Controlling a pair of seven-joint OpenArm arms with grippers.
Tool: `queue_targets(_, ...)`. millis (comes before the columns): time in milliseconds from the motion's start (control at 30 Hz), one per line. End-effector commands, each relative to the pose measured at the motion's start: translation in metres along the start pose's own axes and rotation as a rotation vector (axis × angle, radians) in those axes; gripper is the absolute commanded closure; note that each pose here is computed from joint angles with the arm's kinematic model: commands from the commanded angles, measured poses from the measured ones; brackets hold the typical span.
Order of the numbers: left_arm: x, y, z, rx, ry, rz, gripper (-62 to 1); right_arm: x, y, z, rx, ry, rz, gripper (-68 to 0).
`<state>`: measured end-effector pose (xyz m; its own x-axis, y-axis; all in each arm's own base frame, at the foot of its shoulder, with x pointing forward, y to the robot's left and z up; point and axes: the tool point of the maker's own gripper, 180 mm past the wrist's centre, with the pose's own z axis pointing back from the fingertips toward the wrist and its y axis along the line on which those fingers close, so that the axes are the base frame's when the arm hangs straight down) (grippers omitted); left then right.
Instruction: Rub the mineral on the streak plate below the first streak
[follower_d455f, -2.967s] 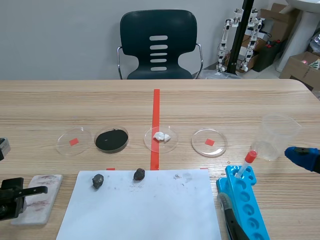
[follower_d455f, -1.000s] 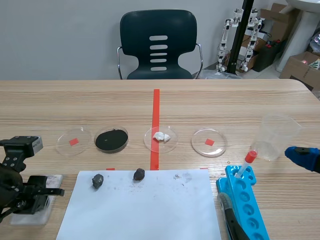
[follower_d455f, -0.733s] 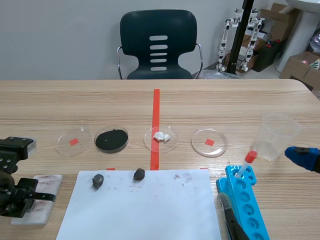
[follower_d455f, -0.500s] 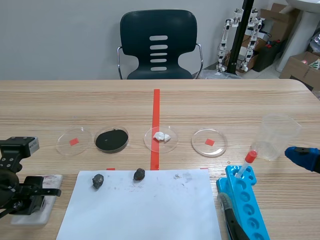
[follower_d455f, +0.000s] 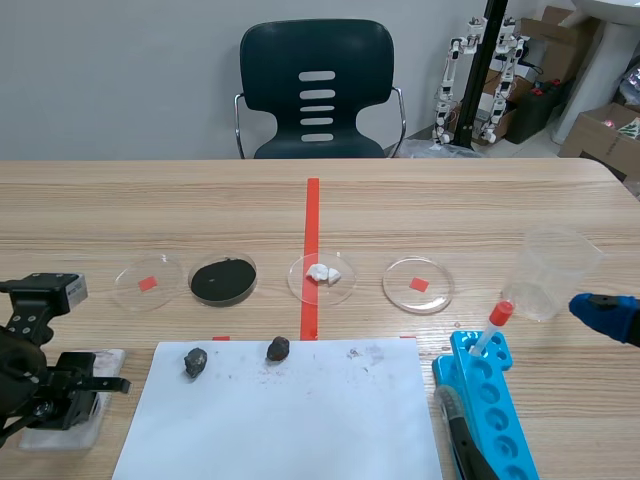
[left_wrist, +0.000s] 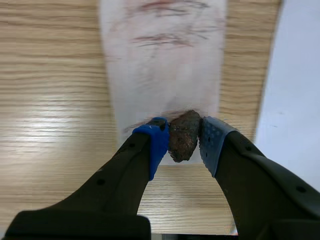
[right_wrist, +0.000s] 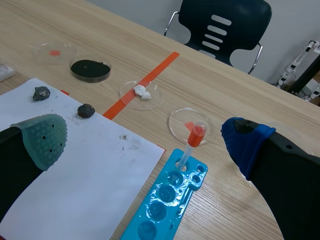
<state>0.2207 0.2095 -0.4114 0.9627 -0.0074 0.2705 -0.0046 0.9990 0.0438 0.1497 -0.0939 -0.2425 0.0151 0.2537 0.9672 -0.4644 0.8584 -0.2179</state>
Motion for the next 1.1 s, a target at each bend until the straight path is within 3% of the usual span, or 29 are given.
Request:
queue_targets(0, 0.0, 0.01, 0.002, 0.045, 0.006, -0.016, -7.4, 0.011, -0.005, -0.004, -0.011, -0.043, 0.011, -65.5)
queue_targets(133, -0.004, 0.024, 0.003, 0.124, 0.028, -0.051, -7.4, 0.011, -0.005, -0.004, -0.011, -0.043, 0.011, -65.5)
queue_targets(267, -0.003, 0.027, 0.004, 0.139, 0.027, -0.058, -7.4, 0.011, -0.005, -0.004, -0.011, -0.043, 0.011, -65.5)
queue_targets(500, -0.004, 0.0, 0.002, -0.013, 0.026, 0.008, -7.4, 0.011, -0.005, -0.004, -0.011, -0.043, 0.011, -65.5)
queue_targets(633, -0.003, -0.022, 0.004, -0.134, 0.023, 0.018, -7.4, 0.011, -0.005, -0.004, -0.011, -0.043, 0.011, -65.5)
queue_targets(733, -0.001, -0.028, 0.004, -0.166, 0.015, 0.022, -7.4, 0.011, -0.005, -0.004, -0.011, -0.043, 0.011, -65.5)
queue_targets(867, -0.002, -0.025, 0.004, -0.15, 0.016, 0.015, -7.4, 0.011, -0.005, -0.004, -0.011, -0.043, 0.011, -65.5)
queue_targets(1067, -0.003, 0.008, 0.002, 0.034, 0.02, -0.027, -7.4, 0.011, -0.005, -0.004, -0.011, -0.043, 0.011, -65.5)
